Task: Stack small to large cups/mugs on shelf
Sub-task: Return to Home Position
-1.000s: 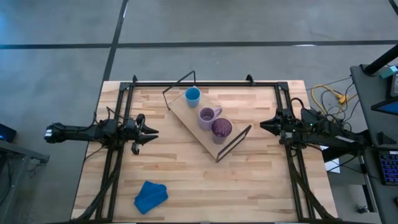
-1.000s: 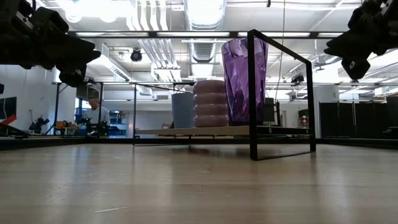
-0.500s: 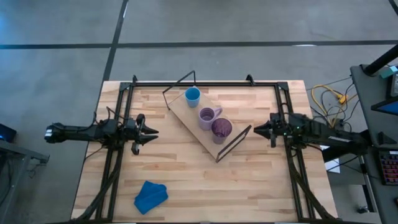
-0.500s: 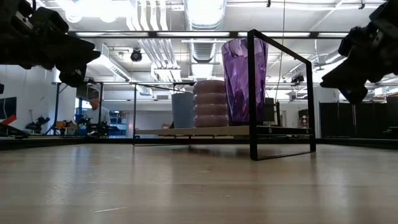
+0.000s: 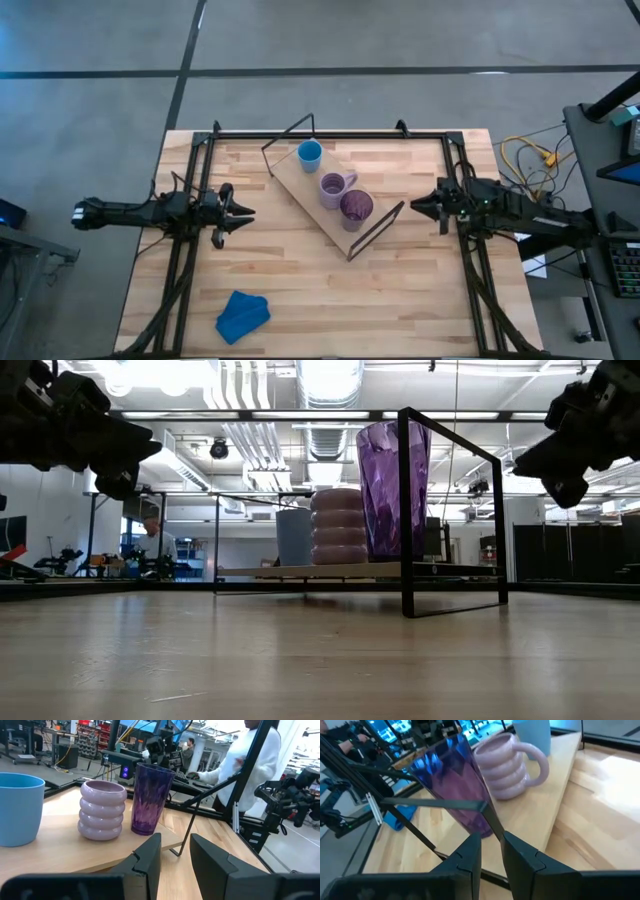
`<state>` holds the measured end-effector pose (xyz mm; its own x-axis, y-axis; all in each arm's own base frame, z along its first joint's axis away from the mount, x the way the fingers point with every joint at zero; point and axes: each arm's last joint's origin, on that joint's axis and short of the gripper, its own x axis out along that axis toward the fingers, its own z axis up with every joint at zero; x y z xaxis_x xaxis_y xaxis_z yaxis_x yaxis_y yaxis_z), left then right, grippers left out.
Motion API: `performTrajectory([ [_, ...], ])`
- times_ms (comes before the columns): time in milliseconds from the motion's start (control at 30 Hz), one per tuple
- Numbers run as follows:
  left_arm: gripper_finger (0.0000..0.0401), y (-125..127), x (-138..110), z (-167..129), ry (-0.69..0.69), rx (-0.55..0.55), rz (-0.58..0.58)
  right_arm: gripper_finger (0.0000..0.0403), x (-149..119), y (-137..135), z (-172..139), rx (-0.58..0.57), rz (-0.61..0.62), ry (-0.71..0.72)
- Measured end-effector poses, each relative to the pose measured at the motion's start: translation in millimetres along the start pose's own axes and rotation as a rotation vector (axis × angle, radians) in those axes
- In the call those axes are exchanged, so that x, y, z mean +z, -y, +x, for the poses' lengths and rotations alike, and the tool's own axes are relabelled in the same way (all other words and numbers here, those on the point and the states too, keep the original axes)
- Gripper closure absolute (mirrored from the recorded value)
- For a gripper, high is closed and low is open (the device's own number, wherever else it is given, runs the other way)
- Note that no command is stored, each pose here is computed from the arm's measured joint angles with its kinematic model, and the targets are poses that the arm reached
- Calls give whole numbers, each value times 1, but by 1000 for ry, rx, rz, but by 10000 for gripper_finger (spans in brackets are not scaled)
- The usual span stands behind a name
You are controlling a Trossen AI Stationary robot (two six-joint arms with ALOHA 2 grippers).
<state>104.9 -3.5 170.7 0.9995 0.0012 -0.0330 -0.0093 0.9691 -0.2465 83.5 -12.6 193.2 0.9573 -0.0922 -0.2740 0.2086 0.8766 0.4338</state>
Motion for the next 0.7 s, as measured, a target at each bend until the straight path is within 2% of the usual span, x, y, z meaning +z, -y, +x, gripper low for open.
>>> performTrajectory([
  [367,312,0,0,0,0,1,0,335,13,-7,-9,27,-5,57],
  [700,312,0,0,0,-2,4,0,335,-4,2,-5,29,-5,61],
])
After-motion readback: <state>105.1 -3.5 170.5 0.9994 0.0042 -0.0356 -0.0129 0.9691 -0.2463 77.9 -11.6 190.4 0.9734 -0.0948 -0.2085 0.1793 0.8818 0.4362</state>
